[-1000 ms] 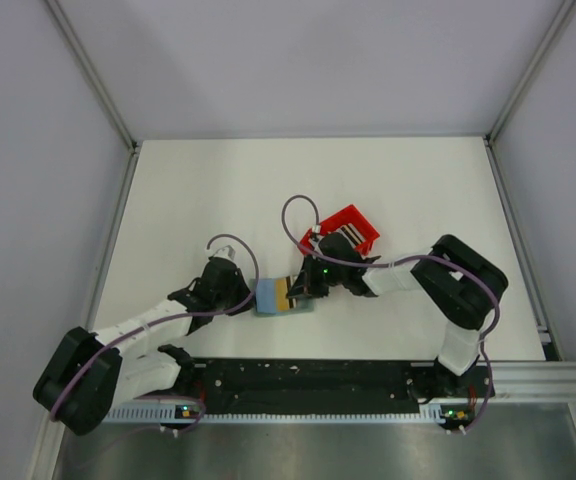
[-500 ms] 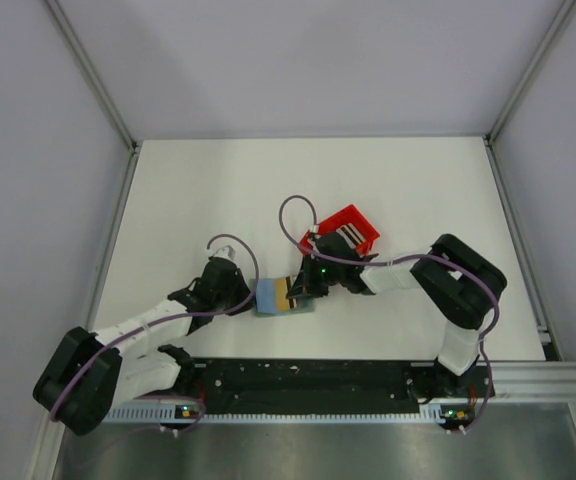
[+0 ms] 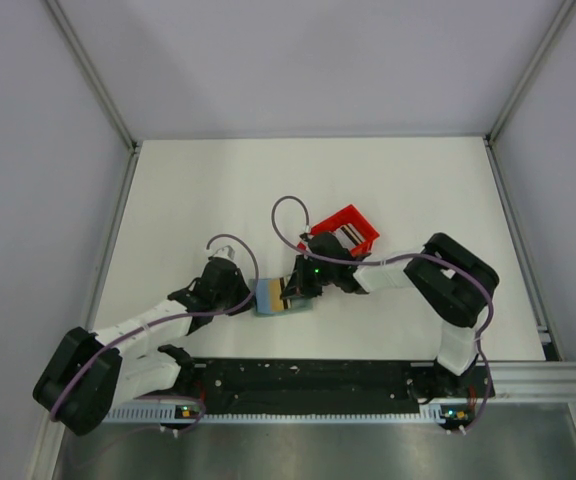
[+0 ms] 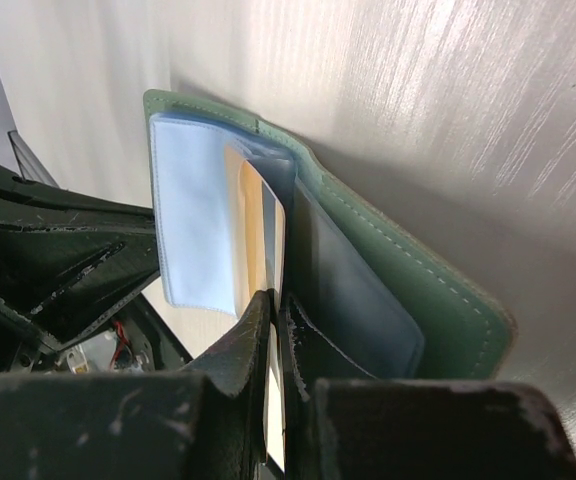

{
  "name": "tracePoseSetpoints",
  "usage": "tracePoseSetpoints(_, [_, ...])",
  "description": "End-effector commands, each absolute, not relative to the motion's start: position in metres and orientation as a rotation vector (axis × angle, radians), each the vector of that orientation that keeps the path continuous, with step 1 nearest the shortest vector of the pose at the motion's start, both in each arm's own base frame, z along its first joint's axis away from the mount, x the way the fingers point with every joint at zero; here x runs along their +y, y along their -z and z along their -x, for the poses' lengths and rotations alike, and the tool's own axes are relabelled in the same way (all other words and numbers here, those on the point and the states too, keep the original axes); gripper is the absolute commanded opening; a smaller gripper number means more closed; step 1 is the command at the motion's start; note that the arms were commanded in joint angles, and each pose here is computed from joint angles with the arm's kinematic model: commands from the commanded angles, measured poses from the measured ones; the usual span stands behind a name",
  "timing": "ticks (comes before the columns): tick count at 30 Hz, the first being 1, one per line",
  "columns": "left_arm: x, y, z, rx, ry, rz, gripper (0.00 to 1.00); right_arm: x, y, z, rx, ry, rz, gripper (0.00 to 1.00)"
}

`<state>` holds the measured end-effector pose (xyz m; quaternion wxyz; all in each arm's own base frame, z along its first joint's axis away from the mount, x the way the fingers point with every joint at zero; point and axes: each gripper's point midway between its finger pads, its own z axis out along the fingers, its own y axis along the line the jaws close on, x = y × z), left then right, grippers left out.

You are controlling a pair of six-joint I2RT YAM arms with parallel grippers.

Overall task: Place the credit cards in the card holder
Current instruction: Insert the credit card into the card holder.

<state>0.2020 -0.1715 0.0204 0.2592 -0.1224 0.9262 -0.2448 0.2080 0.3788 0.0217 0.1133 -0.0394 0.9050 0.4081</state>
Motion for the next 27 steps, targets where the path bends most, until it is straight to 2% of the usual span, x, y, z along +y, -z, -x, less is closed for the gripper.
tracePoseSetpoints(1, [-0.163, -0.011, -0.196, 2.553, 0.599, 0.357, 0.0, 0.36, 0.012, -0.178, 2.825, -1.066, 0.093, 0.0])
tracePoseSetpoints(8, [-0.163, -0.01, -0.196, 2.549, 0.597, 0.365, 0.0, 0.373, 0.011, -0.172, 2.833, -1.131, 0.138, 0.01])
tracePoseSetpoints(13, [-0.162, -0.011, -0.196, 2.55, 0.593, 0.361, 0.0, 0.388, -0.002, -0.175, 2.77, -1.224, 0.187, 0.12])
tracePoseSetpoints(16, [-0.161, -0.011, -0.196, 2.549, 0.587, 0.363, 0.0, 0.38, -0.009, -0.185, 2.731, -1.13, 0.195, 0.24])
tracePoseSetpoints(19, [-0.161, -0.011, -0.196, 2.548, 0.588, 0.363, 0.0, 0.37, -0.02, -0.196, 2.681, -1.041, 0.201, 0.32])
tracePoseSetpoints(27, [-0.162, -0.012, -0.196, 2.548, 0.595, 0.354, 0.0, 0.366, -0.031, -0.207, 2.641, -0.945, 0.252, 0.38])
